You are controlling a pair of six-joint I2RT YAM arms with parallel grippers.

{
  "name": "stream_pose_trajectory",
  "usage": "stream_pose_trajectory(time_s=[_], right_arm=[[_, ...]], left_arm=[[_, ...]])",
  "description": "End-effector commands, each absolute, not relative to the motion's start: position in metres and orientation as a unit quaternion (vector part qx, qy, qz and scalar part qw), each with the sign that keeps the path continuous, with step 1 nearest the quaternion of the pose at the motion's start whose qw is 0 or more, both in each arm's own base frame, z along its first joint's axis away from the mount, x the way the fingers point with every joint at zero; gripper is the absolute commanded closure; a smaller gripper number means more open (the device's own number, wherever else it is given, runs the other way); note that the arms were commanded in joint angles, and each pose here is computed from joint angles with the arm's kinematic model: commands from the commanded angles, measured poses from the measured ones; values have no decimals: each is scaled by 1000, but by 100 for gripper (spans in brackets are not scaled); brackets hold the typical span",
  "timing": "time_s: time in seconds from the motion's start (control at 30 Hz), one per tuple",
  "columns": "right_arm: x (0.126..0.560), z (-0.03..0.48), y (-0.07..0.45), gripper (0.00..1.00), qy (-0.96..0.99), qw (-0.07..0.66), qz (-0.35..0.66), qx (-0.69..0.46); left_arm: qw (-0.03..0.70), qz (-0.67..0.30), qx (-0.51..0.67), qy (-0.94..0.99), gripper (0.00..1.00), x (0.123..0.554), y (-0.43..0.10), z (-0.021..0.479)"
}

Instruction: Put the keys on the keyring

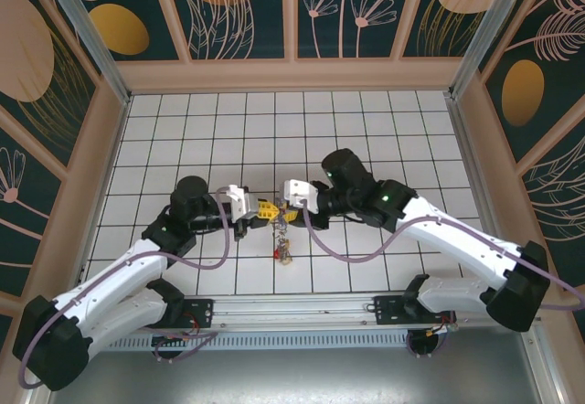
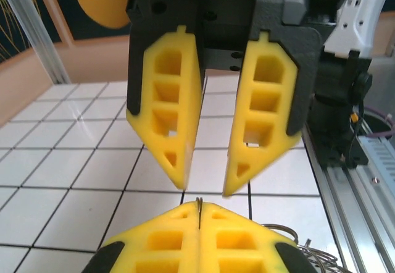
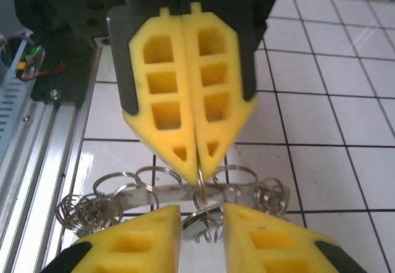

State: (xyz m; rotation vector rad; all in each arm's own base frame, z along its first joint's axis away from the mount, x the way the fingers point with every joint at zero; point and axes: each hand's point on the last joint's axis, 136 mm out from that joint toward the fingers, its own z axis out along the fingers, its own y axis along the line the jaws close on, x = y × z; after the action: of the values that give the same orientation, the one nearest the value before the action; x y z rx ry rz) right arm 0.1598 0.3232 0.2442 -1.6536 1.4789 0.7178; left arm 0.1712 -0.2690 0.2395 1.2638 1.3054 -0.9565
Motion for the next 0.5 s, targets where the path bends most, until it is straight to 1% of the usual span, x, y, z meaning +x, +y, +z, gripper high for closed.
stream_pose_trajectory(time_s=[0.0,0.13,0.27,0.47], right_arm=[[153,257,320,74,566,411,317,-641],[155,260,315,74,567,414,325,-633],[153,265,316,70,561,415,337,-632],[152,270,320,70,551,418,350,-632]], left_arm=[[571,-426,509,483,100,165,-270,282],[571,-444,510,466,100,160,-271,289],[565,-453,513,461,100,158,-273,290],[563,-459,515,456,100,159,-276,290]])
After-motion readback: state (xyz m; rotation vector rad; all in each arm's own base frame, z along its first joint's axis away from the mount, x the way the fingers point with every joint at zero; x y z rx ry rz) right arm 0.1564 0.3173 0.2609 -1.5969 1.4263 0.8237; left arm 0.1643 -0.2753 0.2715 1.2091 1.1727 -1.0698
